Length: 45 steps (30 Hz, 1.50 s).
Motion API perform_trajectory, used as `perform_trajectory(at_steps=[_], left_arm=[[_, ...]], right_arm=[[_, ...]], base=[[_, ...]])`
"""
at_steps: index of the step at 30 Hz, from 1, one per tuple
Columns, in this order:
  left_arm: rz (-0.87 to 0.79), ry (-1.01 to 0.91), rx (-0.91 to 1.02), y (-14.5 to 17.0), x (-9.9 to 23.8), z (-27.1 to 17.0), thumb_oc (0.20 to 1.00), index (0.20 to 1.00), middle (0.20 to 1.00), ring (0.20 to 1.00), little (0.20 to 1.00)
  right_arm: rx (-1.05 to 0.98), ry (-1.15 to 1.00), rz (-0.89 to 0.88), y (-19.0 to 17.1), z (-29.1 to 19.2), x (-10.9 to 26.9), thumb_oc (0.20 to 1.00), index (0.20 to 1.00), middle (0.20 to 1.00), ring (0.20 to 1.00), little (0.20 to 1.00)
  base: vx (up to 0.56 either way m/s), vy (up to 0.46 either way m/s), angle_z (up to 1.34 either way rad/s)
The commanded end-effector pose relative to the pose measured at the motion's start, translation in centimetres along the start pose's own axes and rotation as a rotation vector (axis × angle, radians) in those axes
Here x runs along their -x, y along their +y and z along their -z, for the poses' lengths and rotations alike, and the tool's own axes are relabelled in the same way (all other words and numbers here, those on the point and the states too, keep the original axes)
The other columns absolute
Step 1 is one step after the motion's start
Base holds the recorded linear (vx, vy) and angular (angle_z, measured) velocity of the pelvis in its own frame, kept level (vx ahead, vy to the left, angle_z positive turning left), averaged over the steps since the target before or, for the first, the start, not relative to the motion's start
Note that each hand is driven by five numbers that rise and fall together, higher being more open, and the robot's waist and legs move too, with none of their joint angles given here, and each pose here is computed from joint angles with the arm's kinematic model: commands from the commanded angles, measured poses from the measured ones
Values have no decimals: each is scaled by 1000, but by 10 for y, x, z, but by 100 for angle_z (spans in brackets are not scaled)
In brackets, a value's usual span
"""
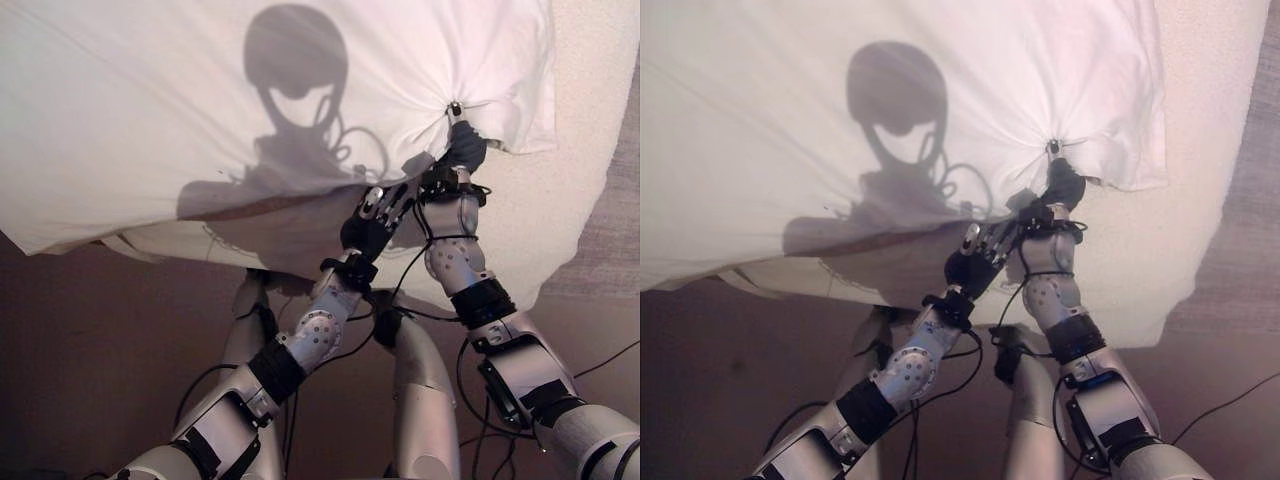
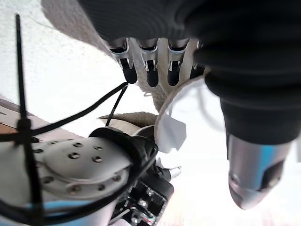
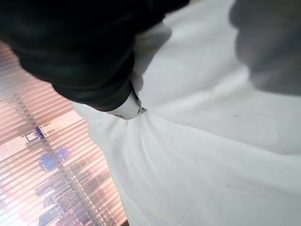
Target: Make the bed
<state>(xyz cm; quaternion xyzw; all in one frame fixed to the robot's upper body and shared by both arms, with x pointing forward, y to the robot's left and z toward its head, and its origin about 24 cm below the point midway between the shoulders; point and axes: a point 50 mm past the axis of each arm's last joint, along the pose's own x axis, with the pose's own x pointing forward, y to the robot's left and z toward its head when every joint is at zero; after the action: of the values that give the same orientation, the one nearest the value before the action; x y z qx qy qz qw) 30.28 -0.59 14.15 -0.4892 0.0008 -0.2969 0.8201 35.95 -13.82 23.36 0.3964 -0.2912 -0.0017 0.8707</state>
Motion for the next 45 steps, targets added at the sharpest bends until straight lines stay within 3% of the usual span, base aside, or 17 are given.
perform_trajectory(at_steps=[1, 19, 30, 45], left_arm=[[84, -14, 54, -25, -9, 8, 1000, 1000, 1000, 1000, 1000], [76, -273, 166, -29, -14, -41, 1000, 1000, 1000, 1000, 1000], [-46, -483, 194, -4, -9, -87, 1000, 1000, 1000, 1000, 1000], [-97, -708, 184, 5, 11, -127, 1000, 1000, 1000, 1000, 1000]], right_arm=[[-38, -80, -62, 6, -16, 5, 200, 200, 200, 200, 200], [-60, -87, -45, 1, -16, 8, 200, 200, 200, 200, 200], [-74, -87, -17, -6, -15, 11, 200, 200, 200, 200, 200], [-84, -126, 20, -10, -22, 10, 200, 200, 200, 200, 200]], base=[[0, 0, 0], [0, 0, 0], [0, 0, 0], [0, 0, 0]])
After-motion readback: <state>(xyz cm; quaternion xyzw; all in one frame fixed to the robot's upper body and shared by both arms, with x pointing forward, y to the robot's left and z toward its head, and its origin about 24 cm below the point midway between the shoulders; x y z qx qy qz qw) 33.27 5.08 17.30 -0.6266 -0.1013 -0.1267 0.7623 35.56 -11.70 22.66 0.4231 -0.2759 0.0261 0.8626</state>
